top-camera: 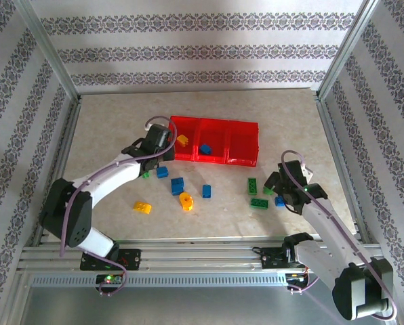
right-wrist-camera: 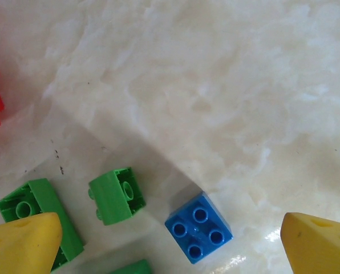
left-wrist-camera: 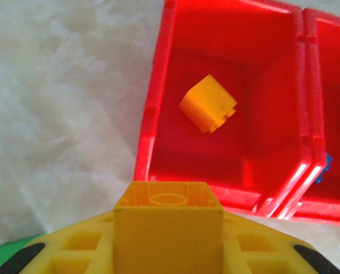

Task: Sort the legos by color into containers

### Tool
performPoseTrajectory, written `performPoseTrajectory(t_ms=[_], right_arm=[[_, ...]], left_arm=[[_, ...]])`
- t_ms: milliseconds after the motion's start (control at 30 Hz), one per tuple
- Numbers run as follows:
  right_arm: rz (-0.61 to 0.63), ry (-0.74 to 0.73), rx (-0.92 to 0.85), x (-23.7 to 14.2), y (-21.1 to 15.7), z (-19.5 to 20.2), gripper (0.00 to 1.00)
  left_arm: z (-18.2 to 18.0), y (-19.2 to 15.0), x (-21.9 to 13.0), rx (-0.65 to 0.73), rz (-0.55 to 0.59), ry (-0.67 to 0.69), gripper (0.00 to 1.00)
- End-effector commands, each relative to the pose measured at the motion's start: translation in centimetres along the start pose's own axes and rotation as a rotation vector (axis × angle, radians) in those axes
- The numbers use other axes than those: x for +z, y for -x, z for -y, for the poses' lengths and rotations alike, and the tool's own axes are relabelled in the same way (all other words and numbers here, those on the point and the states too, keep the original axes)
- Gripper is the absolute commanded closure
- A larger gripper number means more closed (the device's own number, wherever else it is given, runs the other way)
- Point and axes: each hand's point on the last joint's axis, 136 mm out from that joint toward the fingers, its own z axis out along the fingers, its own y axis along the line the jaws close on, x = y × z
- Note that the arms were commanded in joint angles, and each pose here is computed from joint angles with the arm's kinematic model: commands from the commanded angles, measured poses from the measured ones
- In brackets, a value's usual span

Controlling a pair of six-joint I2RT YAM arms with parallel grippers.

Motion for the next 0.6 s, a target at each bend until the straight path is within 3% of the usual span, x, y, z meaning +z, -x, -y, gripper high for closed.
performPoseTrajectory(t_ms=[0, 567], right_arm=[[0.009, -0.042, 0.032, -0.1, -0.2, 1.5, 0.02], [0.001, -0.027, 0.062, 0.3, -0.6, 2.0, 0.02]], left_arm=[[2.2, 1.9, 0.6, 0.066, 0.028, -0.046, 0.8], [5.2, 3.4, 7.7, 0.218, -0.091, 0.013, 0.8]])
